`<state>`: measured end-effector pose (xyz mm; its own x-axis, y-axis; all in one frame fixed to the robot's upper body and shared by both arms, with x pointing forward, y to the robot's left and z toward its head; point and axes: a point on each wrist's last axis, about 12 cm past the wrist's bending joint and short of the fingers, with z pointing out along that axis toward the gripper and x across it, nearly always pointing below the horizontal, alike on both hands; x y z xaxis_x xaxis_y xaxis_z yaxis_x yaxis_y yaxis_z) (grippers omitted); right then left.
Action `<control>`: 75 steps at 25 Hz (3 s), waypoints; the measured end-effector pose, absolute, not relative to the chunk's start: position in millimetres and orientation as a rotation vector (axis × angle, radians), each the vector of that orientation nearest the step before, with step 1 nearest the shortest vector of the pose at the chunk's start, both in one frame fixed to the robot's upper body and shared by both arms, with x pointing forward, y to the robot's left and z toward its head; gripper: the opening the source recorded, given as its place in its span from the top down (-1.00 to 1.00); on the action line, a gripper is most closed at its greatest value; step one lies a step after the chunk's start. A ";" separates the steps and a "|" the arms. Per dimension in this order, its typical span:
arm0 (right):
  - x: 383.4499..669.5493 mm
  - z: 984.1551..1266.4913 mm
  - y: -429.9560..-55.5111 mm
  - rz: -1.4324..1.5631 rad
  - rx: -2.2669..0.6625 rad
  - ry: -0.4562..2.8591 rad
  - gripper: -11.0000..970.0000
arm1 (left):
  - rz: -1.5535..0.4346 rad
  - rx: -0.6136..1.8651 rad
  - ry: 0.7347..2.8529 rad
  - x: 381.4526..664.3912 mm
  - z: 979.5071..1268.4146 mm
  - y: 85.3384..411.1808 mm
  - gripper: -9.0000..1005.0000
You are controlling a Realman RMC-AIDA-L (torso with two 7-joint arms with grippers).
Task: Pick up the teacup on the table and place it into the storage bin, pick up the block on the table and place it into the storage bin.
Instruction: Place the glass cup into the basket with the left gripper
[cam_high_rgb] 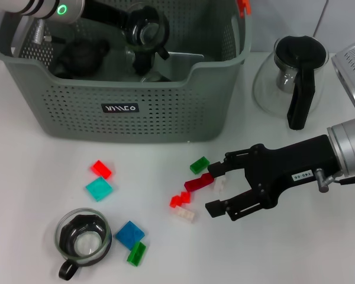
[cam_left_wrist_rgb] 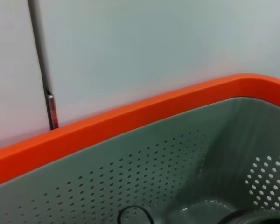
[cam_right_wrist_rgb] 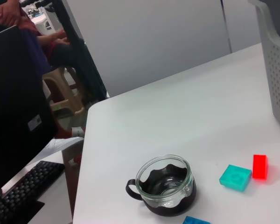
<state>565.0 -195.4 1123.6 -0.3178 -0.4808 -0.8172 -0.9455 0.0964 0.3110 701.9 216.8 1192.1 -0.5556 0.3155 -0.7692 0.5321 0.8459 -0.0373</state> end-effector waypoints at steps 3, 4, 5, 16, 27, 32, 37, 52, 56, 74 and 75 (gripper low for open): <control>565.2 1123.7 -195.1 1.155 -1.396 1.854 -0.88 | -0.342 0.615 2.208 701.4 1191.8 216.5 0.90; 565.2 1123.7 -195.0 1.154 -1.396 1.854 -0.88 | -0.344 0.616 2.209 701.2 1191.7 216.5 0.90; 565.2 1123.7 -195.0 1.154 -1.397 1.854 -0.88 | -0.345 0.617 2.209 701.1 1191.8 216.3 0.90; 564.5 1122.8 -195.8 1.154 -1.394 1.856 -0.88 | -0.358 0.626 2.217 699.4 1191.3 214.3 0.90; 564.5 1122.8 -195.8 1.154 -1.394 1.856 -0.88 | -0.361 0.628 2.221 698.8 1190.7 214.4 0.89; 564.8 1123.2 -195.4 1.154 -1.395 1.855 -0.88 | -0.360 0.629 2.220 698.9 1191.1 214.3 0.89; 565.6 1123.1 -195.3 1.147 -1.392 1.856 -0.88 | -0.363 0.632 2.222 698.6 1191.2 213.9 0.89; 566.1 1122.6 -194.0 1.137 -1.397 1.848 -0.88 | -0.340 0.628 2.225 699.2 1191.0 217.6 0.89; 565.7 1121.9 -194.7 1.138 -1.392 1.851 -0.88 | -0.335 0.636 2.227 699.0 1190.1 216.6 0.89; 565.5 1120.8 -194.9 1.134 -1.385 1.854 -0.88 | -0.303 0.660 2.253 696.6 1185.0 209.9 0.90; 565.6 1120.8 -194.9 1.134 -1.385 1.854 -0.88 | -0.304 0.659 2.254 696.5 1185.0 210.0 0.89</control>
<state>565.6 -194.9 1120.8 -0.3122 -0.4777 -0.8212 -0.9486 0.1103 0.2965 696.5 210.0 1185.0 -0.5821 0.3649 -0.7266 0.5445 0.8386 -0.0151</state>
